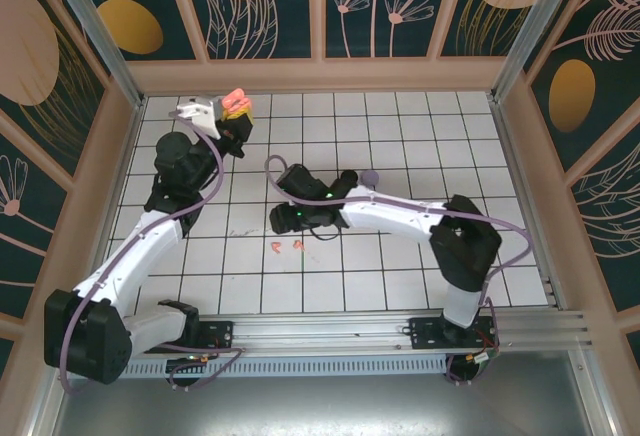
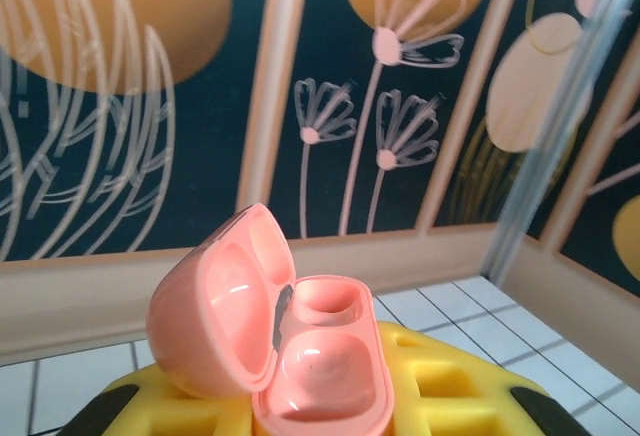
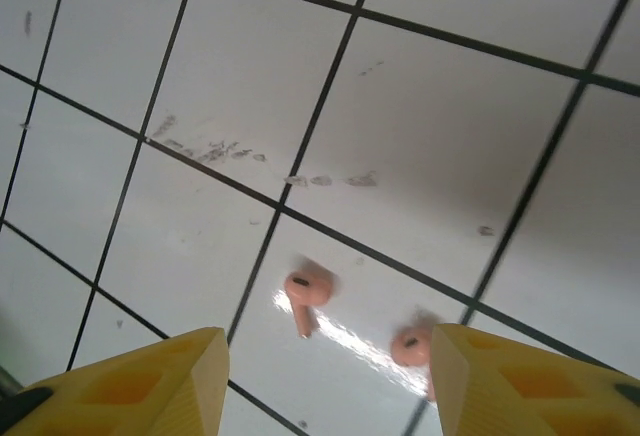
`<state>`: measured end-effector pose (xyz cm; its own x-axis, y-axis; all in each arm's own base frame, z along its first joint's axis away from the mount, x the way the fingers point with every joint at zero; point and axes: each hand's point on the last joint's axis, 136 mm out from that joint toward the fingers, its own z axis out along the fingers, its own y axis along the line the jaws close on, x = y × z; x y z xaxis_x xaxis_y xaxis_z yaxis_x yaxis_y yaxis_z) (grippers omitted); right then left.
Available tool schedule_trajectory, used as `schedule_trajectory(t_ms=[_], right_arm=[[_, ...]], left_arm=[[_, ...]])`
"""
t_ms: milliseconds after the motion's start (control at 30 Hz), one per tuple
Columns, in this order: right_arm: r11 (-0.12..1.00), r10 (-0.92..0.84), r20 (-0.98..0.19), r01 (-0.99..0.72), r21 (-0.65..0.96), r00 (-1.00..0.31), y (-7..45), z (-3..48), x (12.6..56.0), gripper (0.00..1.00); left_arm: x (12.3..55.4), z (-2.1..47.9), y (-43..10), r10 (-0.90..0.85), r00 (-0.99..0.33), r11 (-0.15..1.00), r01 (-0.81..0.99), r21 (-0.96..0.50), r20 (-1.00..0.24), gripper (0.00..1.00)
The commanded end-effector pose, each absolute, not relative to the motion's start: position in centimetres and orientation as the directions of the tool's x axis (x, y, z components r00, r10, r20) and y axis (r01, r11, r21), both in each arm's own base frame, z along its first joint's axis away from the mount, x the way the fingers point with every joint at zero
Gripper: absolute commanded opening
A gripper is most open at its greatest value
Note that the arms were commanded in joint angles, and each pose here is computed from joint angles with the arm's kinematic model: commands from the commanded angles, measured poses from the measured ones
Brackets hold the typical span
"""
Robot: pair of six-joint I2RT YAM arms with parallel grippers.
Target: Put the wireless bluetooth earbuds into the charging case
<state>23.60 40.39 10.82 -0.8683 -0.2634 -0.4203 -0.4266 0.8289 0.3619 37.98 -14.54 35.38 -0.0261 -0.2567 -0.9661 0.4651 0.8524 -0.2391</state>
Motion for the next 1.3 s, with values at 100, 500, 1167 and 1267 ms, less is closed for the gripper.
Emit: schedule_trajectory(t_ms=[100,500,1167,1267], right_arm=[[0.907,-0.210,-0.377,-0.324,0.270,-0.902,42.3,9.3,23.9,0.56],[0.958,-0.139,-0.306,-0.206,0.199,-0.942,42.9,5.5,23.3,0.53],[0.979,-0.117,-0.256,-0.155,0.131,-0.959,43.2,2.6,22.2,0.49],[0.979,-0.121,-0.252,-0.158,0.131,-0.960,43.4,2.4,22.2,0.49]], left_arm=[[37.1,38.3,-9.1,-0.384,0.165,0.899,0.292,-0.327,-0.908,0.00],[36.1,38.1,-7.8,-0.391,0.201,0.907,0.250,-0.339,-0.898,0.00],[35.7,37.9,-7.4,-0.380,0.217,0.914,0.236,-0.329,-0.899,0.00],[35.7,37.9,-7.4,-0.379,0.217,0.915,0.235,-0.328,-0.900,0.00]])
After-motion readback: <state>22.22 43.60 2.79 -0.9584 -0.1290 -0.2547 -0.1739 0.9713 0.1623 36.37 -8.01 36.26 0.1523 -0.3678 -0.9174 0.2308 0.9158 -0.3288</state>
